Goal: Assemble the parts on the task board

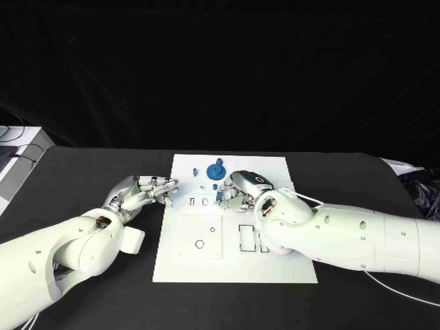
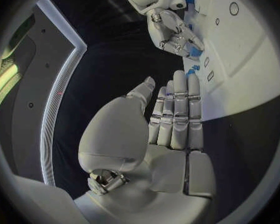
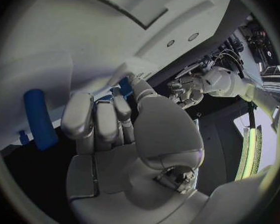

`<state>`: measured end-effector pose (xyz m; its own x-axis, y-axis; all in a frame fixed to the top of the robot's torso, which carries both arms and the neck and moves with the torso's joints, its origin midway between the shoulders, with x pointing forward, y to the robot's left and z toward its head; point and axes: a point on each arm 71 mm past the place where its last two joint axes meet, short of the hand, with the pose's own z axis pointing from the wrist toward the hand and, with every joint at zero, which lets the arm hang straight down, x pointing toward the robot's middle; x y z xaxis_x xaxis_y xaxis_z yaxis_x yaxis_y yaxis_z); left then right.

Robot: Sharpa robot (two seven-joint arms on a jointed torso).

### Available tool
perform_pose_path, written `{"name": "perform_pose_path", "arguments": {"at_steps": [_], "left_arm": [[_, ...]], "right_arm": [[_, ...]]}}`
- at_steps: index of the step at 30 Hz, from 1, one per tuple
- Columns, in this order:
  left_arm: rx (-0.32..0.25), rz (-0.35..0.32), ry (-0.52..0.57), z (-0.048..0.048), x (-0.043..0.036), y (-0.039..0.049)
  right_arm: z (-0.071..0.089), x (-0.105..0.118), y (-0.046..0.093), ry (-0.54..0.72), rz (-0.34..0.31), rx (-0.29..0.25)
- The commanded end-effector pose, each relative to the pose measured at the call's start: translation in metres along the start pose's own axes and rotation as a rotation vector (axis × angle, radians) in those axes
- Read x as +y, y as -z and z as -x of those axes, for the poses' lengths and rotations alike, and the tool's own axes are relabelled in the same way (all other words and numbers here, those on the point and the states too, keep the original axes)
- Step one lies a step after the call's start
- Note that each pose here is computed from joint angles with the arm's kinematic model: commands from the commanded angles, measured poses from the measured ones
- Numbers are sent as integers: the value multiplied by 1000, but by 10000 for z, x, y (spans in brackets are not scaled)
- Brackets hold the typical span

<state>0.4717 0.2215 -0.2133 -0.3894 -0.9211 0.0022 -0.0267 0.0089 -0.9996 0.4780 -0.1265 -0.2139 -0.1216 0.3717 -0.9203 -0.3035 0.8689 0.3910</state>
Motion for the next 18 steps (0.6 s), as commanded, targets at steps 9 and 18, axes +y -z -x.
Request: {"name": "perform_pose_path", "arguments": {"at_steps": [9, 18], "left_arm": [[19, -7, 5, -22, -4, -1], [14, -8, 3, -16, -4, 0]], "right_arm": [[-12, 3, 10, 1, 10, -4], [4, 2, 20, -17, 18, -20]]}}
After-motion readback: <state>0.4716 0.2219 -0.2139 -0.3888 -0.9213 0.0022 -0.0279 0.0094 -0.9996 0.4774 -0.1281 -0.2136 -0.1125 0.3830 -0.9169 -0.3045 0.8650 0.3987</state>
